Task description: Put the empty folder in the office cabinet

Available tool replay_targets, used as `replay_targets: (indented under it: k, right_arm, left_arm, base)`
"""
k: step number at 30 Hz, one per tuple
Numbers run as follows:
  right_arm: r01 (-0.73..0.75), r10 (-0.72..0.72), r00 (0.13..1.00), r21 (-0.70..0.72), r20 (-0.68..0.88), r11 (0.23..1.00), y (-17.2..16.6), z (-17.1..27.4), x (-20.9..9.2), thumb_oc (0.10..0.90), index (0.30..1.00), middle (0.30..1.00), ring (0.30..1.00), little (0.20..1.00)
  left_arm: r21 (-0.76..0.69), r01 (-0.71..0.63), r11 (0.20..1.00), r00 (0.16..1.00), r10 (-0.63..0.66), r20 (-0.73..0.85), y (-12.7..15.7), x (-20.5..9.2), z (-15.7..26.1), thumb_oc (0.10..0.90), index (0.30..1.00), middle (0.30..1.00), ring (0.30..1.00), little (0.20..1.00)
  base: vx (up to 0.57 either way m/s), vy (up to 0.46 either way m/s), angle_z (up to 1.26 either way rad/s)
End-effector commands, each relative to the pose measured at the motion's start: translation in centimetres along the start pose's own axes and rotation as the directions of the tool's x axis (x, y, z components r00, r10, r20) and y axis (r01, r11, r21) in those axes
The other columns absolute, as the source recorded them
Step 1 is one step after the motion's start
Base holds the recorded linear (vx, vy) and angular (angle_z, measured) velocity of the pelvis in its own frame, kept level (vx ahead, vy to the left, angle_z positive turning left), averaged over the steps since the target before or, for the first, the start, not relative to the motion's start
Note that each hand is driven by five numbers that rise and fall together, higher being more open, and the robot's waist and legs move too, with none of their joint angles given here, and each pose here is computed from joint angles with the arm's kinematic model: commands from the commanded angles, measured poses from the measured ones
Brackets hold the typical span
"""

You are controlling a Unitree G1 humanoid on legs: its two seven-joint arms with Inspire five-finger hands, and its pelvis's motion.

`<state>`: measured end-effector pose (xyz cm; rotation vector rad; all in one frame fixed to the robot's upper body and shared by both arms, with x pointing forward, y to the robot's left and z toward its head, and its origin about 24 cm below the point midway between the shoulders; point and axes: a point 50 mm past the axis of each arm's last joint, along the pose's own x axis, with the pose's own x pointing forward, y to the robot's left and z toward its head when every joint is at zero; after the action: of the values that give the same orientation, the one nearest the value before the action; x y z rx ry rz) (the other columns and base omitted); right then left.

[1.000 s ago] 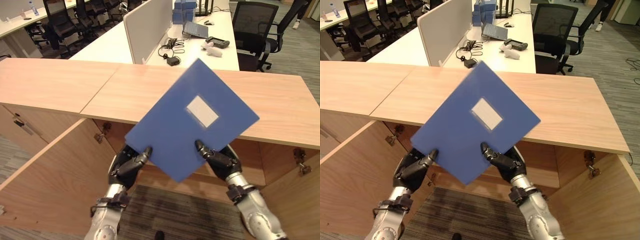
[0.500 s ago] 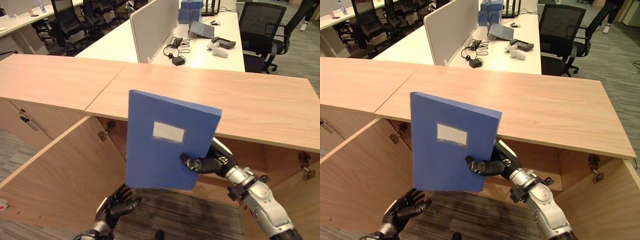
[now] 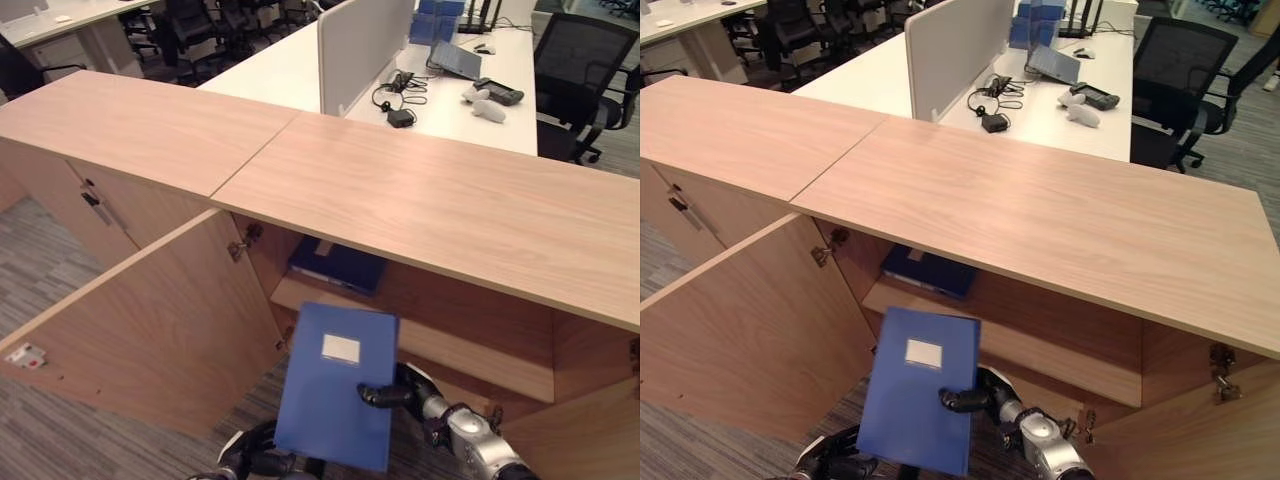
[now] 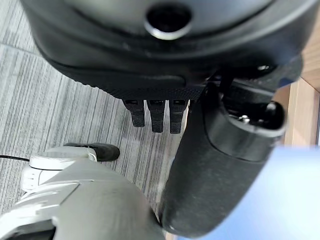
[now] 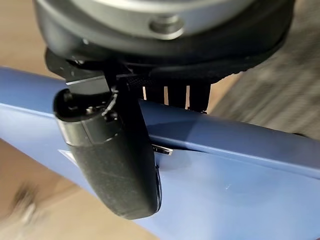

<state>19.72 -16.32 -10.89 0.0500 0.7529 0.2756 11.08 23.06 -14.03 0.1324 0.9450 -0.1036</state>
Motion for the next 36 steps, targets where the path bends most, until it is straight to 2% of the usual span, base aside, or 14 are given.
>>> replay_targets:
  k: [1,2,4,5,6,7,9,12,13,18,21,26,30,36]
  right_arm:
    - [-0.009,-0.086,0.949,0.296,0.304,0.955,-0.8,6.7,0.6,0.4,0.3,0.3,0.3,0.3]
    - [0.009,-0.167,0.933,0.445,0.318,0.896,-2.0,7.0,0.6,0.4,0.3,0.3,0.3,0.3]
    - [0.033,-0.253,0.912,0.556,0.323,0.83,-3.4,7.4,0.4,0.4,0.3,0.3,0.3,0.3]
    - [0.023,-0.364,0.86,0.685,0.358,0.728,-5.2,8.7,-0.1,0.4,0.3,0.3,0.3,0.3]
    - [0.022,-0.365,0.859,0.687,0.359,0.727,-5.3,8.7,-0.1,0.4,0.3,0.3,0.3,0.3]
    - [-0.008,-0.468,0.8,0.787,0.376,0.617,-6.9,9.7,-0.7,0.4,0.3,0.3,0.3,0.3]
    - [-0.043,-0.615,0.7,0.881,0.363,0.47,-9.6,10.7,-2.1,0.4,0.3,0.3,0.3,0.3]
    - [-0.096,-0.725,0.602,0.932,0.335,0.351,-11.7,11.7,-3.5,0.4,0.3,0.3,0.3,0.3]
    - [-0.147,-0.809,0.511,0.957,0.29,0.25,-13.8,12.1,-5.0,0.4,0.3,0.3,0.3,0.3]
    - [-0.217,-0.896,0.391,0.967,0.21,0.132,-16.5,14.2,-7.2,0.4,0.3,0.3,0.3,0.3]
    - [-0.245,-0.909,0.364,0.962,0.204,0.119,-17.3,15.9,-7.9,0.4,0.3,0.3,0.3,0.3]
    - [-0.326,-0.911,0.314,0.932,0.268,0.162,-18.5,21.6,-9.9,0.4,0.3,0.3,0.3,0.3]
    - [-0.349,-0.898,0.268,0.904,0.349,0.247,-19.6,27.2,-12.8,0.4,0.3,0.3,0.3,0.3]
    - [-0.352,-0.877,0.214,0.872,0.429,0.341,-19.5,32.1,-15.9,0.4,0.3,0.3,0.3,0.3]
  left_arm:
    - [0.125,-0.03,0.992,0.996,0.019,0.082,1.3,0.8,3.1,0.8,0.9,0.9,0.9,0.9]
    - [0.143,-0.028,0.989,0.997,0.018,0.072,1.5,0.7,2.9,0.8,0.9,0.9,0.9,0.9]
    - [0.151,-0.034,0.988,0.998,0.026,0.057,1.7,0.6,2.6,0.8,0.9,0.9,0.9,0.9]
    - [0.156,-0.039,0.987,0.999,0.033,0.043,2.0,0.5,2.3,0.8,0.9,0.9,0.9,0.9]
    - [0.157,-0.039,0.987,0.999,0.032,0.044,2.0,0.5,2.4,0.8,0.9,0.9,0.9,0.9]
    - [0.161,-0.04,0.986,0.999,0.034,0.04,2.1,0.5,2.3,0.8,0.9,0.9,0.9,0.9]
    - [0.166,-0.042,0.985,0.999,0.037,0.031,2.3,0.4,2.1,0.8,0.9,0.9,0.9,0.9]
    - [0.18,-0.036,0.983,0.999,0.029,0.041,2.3,0.3,2.4,0.8,0.9,0.9,0.9,0.9]
    - [0.174,-0.035,0.984,0.998,0.026,0.055,2.3,0.2,2.5,0.8,0.9,0.9,0.9,0.9]
    - [0.187,-0.027,0.982,0.996,0.01,0.09,1.9,0.4,3.5,0.8,0.9,0.9,0.9,0.9]
    - [0.212,-0.012,0.977,0.994,-0.012,0.111,1.6,0.5,4.1,0.8,0.9,0.9,0.9,0.9]
    - [0.246,0.03,0.969,0.982,-0.075,0.176,0.5,0.9,6.3,0.8,0.9,0.9,0.9,0.9]
    - [0.316,0.088,0.945,0.958,-0.167,0.231,-0.7,1.1,8.4,0.8,0.9,0.9,0.9,0.9]
    - [0.335,0.089,0.938,0.945,-0.186,0.269,-0.6,0.9,9.6,0.8,0.9,0.9,0.9,0.9]
  base:
    - [0.0,-0.021,0.2]
    - [0.0,-0.026,0.18]
    - [0.0,-0.015,0.04]
    - [0.0,0.0,0.0]
    - [0.0,0.0,0.0]
    - [0.0,-0.004,0.04]
    - [0.02,-0.003,0.06]
    - [0.05,-0.001,0.09]
    - [0.06,0.0,0.1]
    - [0.03,-0.003,0.02]
    - [-0.01,-0.002,0.0]
    - [-0.06,0.003,-0.01]
    - [-0.13,0.02,-0.01]
    - [-0.07,0.023,-0.06]
